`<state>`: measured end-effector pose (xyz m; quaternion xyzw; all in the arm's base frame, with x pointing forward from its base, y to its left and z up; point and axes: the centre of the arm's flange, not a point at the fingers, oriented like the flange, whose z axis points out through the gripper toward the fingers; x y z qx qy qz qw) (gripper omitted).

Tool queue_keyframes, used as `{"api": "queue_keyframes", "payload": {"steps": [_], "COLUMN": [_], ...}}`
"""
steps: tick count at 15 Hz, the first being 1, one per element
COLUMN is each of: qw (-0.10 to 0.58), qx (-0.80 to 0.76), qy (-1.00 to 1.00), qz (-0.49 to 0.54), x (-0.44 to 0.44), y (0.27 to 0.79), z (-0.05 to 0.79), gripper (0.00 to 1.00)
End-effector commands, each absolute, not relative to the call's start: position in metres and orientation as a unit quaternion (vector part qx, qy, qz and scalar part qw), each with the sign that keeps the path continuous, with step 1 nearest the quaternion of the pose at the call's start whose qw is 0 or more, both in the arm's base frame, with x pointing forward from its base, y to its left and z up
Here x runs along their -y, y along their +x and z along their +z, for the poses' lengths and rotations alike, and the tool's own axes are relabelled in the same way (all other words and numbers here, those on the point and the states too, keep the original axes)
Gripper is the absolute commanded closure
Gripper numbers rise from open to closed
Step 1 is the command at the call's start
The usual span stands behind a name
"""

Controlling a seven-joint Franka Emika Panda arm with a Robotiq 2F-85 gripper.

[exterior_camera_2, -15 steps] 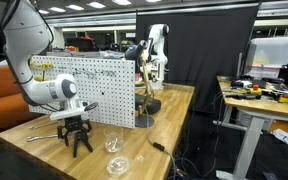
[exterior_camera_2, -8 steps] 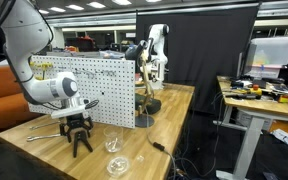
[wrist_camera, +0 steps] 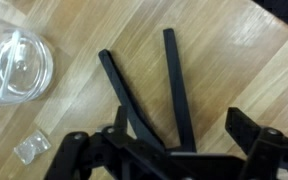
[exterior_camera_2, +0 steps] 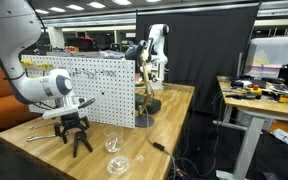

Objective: Hang the black tool on the white board

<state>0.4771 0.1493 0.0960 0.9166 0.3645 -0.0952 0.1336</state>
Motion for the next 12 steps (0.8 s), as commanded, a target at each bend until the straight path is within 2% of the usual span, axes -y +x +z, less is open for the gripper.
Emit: {"api": "queue_keyframes", "payload": {"steps": [1,4,5,6,8,12], "qw": [0.134,0.132,0.13,0.131,0.133,0.136], "qx": [-0.364,-0.362,-0.361,-0.359,-0.36,-0.367], "qy": [0.916,0.916,0.917,0.918,0.917,0.913], "qz": [-0.098,-0.11,-0.11,-0.109,-0.108,-0.112], "x": [-0.142,-0.14,-0.141,-0.142,-0.145,-0.148], "y": [0.455,0.455,0.459,0.462,0.473,0.486], "z": [0.096,0.085,0.082,0.081,0.079,0.069], "gripper": [0.0,0.0,0.03,0.14,0.27,0.4]}}
